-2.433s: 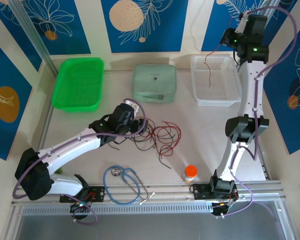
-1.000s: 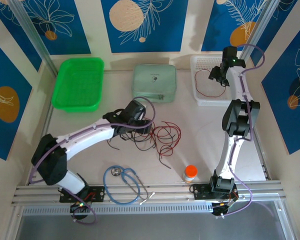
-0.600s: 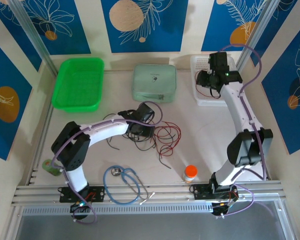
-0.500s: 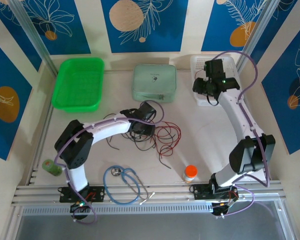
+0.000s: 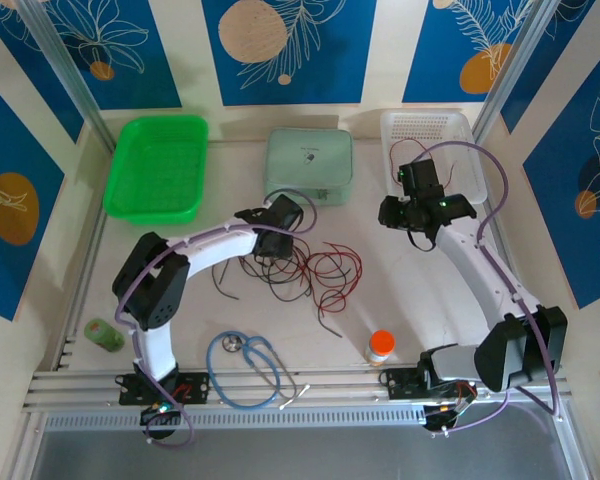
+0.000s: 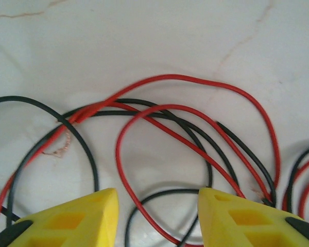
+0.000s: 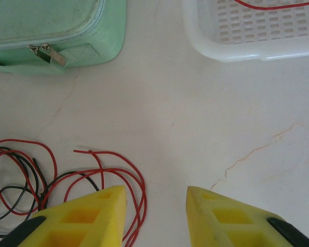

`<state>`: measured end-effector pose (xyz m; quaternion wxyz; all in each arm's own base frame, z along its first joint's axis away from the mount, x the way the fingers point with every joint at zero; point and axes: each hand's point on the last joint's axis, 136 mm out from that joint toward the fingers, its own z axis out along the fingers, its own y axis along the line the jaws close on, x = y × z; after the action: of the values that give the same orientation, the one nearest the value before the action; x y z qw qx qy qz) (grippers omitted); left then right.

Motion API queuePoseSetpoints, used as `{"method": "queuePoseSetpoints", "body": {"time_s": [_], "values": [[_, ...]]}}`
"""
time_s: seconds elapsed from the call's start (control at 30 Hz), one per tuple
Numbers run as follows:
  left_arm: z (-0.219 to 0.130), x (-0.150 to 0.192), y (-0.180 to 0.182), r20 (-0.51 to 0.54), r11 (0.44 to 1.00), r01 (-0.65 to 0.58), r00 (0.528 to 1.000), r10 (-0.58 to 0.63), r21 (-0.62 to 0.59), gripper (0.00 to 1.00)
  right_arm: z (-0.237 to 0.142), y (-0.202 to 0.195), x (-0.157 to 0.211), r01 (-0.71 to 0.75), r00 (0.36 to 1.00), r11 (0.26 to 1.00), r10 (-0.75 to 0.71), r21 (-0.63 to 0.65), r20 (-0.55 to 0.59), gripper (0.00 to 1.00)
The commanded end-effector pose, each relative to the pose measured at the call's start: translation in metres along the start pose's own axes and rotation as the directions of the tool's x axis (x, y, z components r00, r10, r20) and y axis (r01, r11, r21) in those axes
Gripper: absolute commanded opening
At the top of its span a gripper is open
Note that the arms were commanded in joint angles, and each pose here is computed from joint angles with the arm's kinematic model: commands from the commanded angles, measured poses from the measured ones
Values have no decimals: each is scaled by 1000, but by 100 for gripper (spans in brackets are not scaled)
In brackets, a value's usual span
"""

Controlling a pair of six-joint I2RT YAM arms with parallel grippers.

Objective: Untangle the cables

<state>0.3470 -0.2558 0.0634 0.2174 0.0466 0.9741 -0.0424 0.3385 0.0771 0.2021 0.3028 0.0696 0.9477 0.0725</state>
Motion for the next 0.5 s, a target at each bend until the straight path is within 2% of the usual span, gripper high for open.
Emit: {"method": "queuePoseSetpoints", "body": {"time_s": [0.0,0.37,0.47], "values": [[19,6,13,-31,999,8,999,-10,-47,43,-9,6,2,-24,1000,999,24,-45,17,34],[49,8,22,-56,998,29,998,-33,-61,33,-14,-1,20,-37,999,999,37,-38,-3,29],[53,8,24,-55,997,27,998,-31,-68,26,-16,-3,23,-37,999,999,37,-32,-5,28]]}}
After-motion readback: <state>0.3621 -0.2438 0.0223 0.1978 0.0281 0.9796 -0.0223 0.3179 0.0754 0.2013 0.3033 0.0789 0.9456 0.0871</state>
